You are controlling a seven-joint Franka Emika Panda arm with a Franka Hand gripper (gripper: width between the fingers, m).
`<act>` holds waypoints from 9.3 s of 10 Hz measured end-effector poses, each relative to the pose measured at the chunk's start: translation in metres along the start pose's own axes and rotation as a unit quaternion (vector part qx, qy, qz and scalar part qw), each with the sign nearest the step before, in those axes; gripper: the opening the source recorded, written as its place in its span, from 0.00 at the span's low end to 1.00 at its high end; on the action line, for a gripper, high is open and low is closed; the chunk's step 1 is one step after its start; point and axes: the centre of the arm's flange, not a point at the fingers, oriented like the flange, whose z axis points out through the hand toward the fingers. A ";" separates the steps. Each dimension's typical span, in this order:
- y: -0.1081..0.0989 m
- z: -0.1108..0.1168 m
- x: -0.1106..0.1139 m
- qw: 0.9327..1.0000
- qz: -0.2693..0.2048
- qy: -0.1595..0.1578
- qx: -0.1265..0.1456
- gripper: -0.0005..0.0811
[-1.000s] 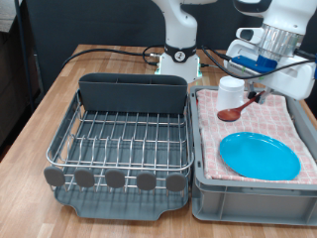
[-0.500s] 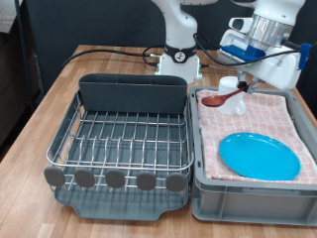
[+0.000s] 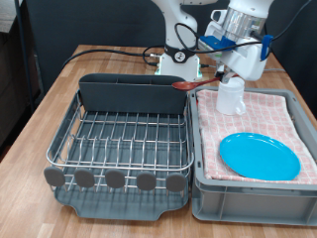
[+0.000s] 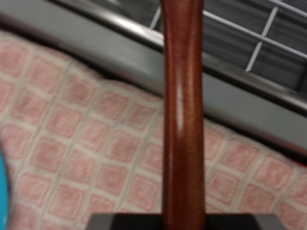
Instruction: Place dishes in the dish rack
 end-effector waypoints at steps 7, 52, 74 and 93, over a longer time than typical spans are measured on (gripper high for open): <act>0.021 -0.004 0.087 0.997 0.077 0.021 -0.024 0.12; -0.008 0.080 0.225 0.942 0.106 -0.204 -0.246 0.12; -0.055 -0.086 0.048 0.991 -0.119 -0.069 0.005 0.99; -0.077 0.023 -0.049 0.961 -0.192 -0.181 0.083 0.99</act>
